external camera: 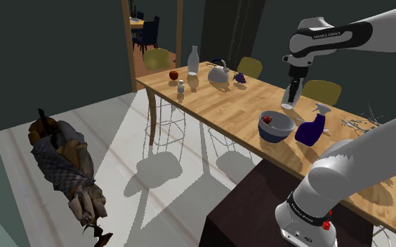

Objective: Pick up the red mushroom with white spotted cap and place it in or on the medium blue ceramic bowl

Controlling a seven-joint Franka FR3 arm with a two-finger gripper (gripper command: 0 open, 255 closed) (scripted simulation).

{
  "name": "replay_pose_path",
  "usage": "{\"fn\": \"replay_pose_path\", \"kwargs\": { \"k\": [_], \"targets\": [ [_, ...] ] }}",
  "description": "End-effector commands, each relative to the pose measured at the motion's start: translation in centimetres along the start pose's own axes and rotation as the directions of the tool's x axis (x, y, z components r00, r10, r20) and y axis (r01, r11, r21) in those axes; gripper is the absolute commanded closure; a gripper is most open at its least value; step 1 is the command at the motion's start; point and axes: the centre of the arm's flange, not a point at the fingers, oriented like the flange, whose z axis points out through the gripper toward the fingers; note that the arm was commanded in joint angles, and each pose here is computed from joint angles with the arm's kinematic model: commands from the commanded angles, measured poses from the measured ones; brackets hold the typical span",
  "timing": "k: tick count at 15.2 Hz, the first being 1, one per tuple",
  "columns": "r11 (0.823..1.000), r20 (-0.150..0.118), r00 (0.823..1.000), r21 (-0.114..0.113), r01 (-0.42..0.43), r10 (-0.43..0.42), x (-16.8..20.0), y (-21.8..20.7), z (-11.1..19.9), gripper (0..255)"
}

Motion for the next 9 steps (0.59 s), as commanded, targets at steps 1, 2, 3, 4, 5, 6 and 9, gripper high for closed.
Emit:
{"fn": "replay_pose_path", "kwargs": {
  "k": [1, 2, 3, 4, 5, 6, 9],
  "targets": [
    [1.000, 0.001, 1.000, 0.001, 0.000, 0.000, 0.0, 0.0, -2.1, 0],
    [1.000, 0.001, 1.000, 0.001, 0.000, 0.000, 0.0, 0.0, -3.2, 0],
    [1.000, 0.001, 1.000, 0.001, 0.000, 0.000, 0.0, 0.0, -3.2, 0],
    [1.000, 0.001, 1.000, 0.001, 0.000, 0.000, 0.0, 0.0, -3.2, 0],
    [1.000, 0.001, 1.000, 0.001, 0.000, 0.000, 0.0, 0.0, -3.2, 0],
    [1.000, 0.001, 1.000, 0.001, 0.000, 0.000, 0.0, 0.0, -3.2, 0],
    [1.000, 0.001, 1.000, 0.001, 0.000, 0.000, 0.0, 0.0, -3.2, 0]
  ]
}}
